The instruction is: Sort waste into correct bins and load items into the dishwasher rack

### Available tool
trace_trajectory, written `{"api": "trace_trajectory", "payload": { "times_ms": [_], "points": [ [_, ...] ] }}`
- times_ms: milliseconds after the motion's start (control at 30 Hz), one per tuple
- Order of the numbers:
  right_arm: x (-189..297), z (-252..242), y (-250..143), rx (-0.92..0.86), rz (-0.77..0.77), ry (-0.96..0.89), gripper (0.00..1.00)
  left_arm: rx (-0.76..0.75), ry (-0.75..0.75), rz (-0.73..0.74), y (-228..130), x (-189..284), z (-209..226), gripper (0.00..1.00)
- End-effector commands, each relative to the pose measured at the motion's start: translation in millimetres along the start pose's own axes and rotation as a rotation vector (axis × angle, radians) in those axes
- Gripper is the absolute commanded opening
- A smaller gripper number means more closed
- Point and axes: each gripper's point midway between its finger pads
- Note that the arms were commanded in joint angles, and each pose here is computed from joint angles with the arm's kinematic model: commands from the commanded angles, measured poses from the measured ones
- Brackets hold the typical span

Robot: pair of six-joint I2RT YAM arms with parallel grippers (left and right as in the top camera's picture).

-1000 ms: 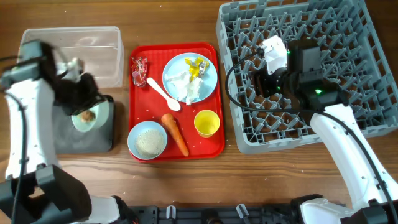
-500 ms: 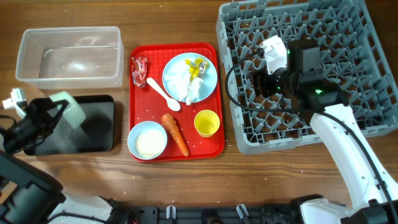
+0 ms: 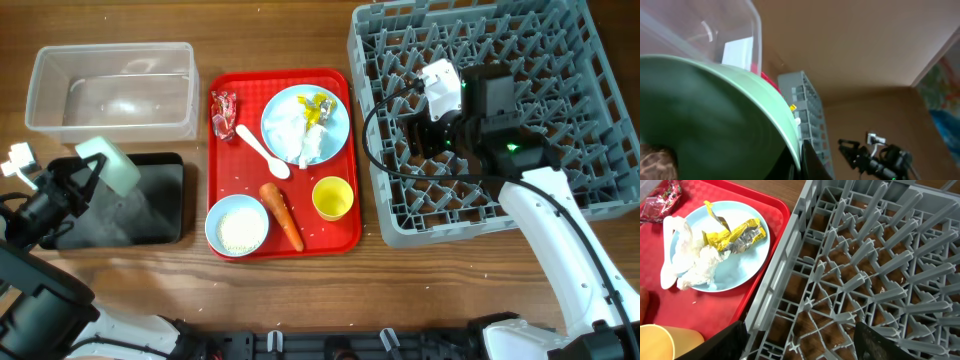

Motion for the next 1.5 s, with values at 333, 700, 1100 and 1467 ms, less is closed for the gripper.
{"api": "trace_trajectory", "payload": {
  "times_ms": [333,700,1100,1467],
  "points": [
    [0.0,-1.1,5.7,0.004,-0.010,0.001,0.71,-0.069,0.163,0.167,-3.1,-39.8,-25.1,0.04],
    [0.0,-0.8,4.7,0.002,-0.006,0.003,0.75,-0.837,1.026,0.496,-137.2,-237.8,-4.3,0.04],
    [0.0,-0.7,4.5,0.003,-0.005,0.003,0.75,-0.652,1.235,0.633,-171.7,-206.1,43.3,0.71],
    [-1.8,-0.7,3.6,0.003,-0.001,0.005,0.76,-0.451,1.429,0.850,-264.0,-117.8,22.9,0.75]
  ]
}}
Point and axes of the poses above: each gripper's point midway between its finger pads, its own x axis back along the fingers, its own z axis along the line the jaws close on, y = z × x, and after that the axes turned 8 degrees about x, right-handed
